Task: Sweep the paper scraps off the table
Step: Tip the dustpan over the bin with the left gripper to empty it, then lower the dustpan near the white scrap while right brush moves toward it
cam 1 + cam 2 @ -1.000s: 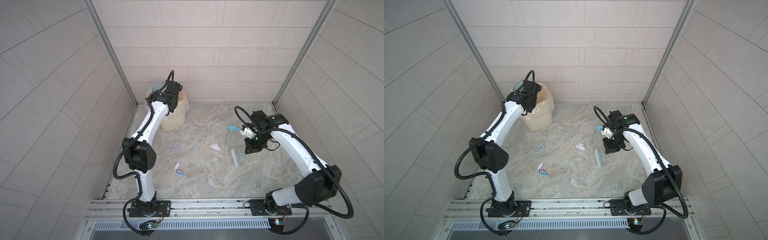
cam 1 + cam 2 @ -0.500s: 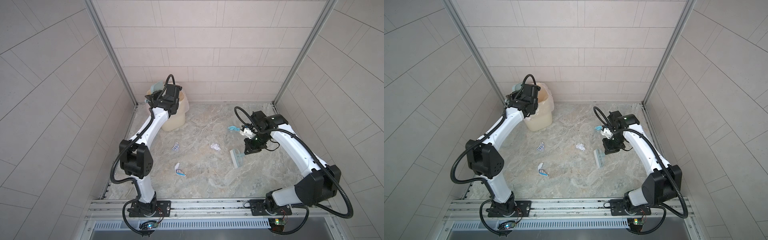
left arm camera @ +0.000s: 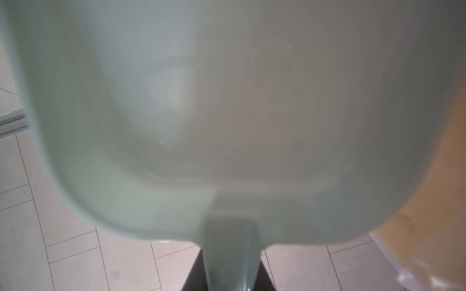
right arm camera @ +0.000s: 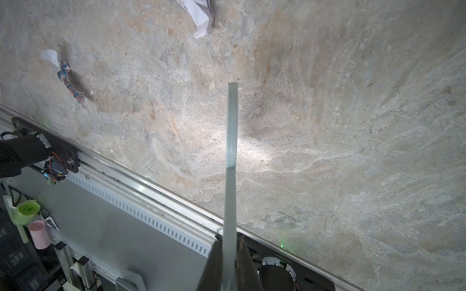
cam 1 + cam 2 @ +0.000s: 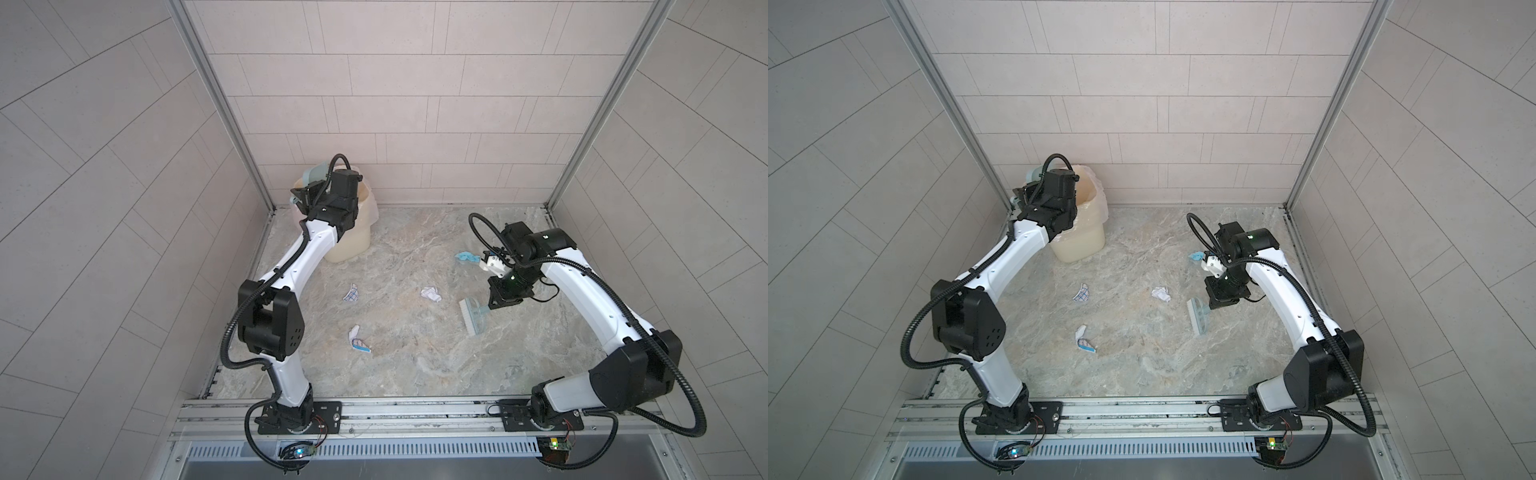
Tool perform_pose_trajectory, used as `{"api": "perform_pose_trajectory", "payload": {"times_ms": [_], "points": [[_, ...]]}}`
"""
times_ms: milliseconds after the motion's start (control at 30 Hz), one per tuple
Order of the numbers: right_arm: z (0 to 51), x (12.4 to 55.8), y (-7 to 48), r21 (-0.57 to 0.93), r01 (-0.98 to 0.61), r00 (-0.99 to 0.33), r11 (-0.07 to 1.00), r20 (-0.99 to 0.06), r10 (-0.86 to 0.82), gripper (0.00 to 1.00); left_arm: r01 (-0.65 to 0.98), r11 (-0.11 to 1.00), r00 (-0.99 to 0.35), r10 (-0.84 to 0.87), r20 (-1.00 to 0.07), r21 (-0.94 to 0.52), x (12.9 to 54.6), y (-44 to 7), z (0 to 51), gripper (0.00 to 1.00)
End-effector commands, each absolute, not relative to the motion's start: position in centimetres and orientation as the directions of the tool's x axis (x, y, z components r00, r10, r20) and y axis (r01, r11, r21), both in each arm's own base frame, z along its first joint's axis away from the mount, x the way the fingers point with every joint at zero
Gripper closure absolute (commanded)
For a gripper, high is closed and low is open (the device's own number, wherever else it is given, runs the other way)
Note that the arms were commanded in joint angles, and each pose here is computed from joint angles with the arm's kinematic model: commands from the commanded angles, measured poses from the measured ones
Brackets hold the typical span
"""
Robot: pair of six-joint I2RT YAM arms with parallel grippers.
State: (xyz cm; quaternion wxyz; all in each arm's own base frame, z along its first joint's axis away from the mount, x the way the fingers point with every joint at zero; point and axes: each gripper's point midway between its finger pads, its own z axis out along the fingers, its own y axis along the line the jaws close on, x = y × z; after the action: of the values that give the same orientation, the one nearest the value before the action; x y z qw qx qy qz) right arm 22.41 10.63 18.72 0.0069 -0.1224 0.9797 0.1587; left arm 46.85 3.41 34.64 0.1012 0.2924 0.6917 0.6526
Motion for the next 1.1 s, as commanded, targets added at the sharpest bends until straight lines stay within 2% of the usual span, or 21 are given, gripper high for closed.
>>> {"api": "perform_pose_trajectory", "payload": {"times_ms": [0,133,233,467,667,867,1067], "points": [[19.1,21.9,10.5,0.316,-0.251,-0.968,0.915,-0.063,-0.243,1.00,0.231,-0.023,-0.814,0.543,0.206,0.973,46.1,3.4,36.4,1.00],[19.1,21.9,10.5,0.316,-0.248,-0.969,0.916,-0.063,-0.241,1.00,0.200,-0.005,-0.824,0.541,0.171,0.980,45.9,3.6,37.1,1.00],[19.1,22.1,10.6,0.317,-0.255,-0.967,0.914,-0.072,-0.245,1.00,0.149,0.049,-0.827,0.554,0.097,0.988,45.4,3.5,37.8,1.00],[19.4,23.2,10.6,0.292,-0.264,-0.964,0.919,-0.111,-0.242,1.00,-0.018,0.364,-0.791,0.564,-0.236,0.931,41.8,2.1,39.3,1.00],[20.4,25.9,10.9,0.177,-0.336,-0.937,0.925,-0.166,-0.309,1.00,0.039,0.640,-0.744,0.532,-0.405,0.767,37.4,-2.0,35.4,1.00],[21.5,29.2,12.3,0.046,-0.425,-0.889,0.904,-0.209,-0.407,1.00,0.164,0.807,-0.770,0.464,-0.438,0.568,31.5,-6.5,27.8,1.00],[21.7,31.7,14.1,-0.018,-0.481,-0.850,0.876,-0.235,-0.472,1.00,0.287,0.915,-0.837,0.384,-0.389,0.285,25.7,-11.9,20.1,1.00]]}}
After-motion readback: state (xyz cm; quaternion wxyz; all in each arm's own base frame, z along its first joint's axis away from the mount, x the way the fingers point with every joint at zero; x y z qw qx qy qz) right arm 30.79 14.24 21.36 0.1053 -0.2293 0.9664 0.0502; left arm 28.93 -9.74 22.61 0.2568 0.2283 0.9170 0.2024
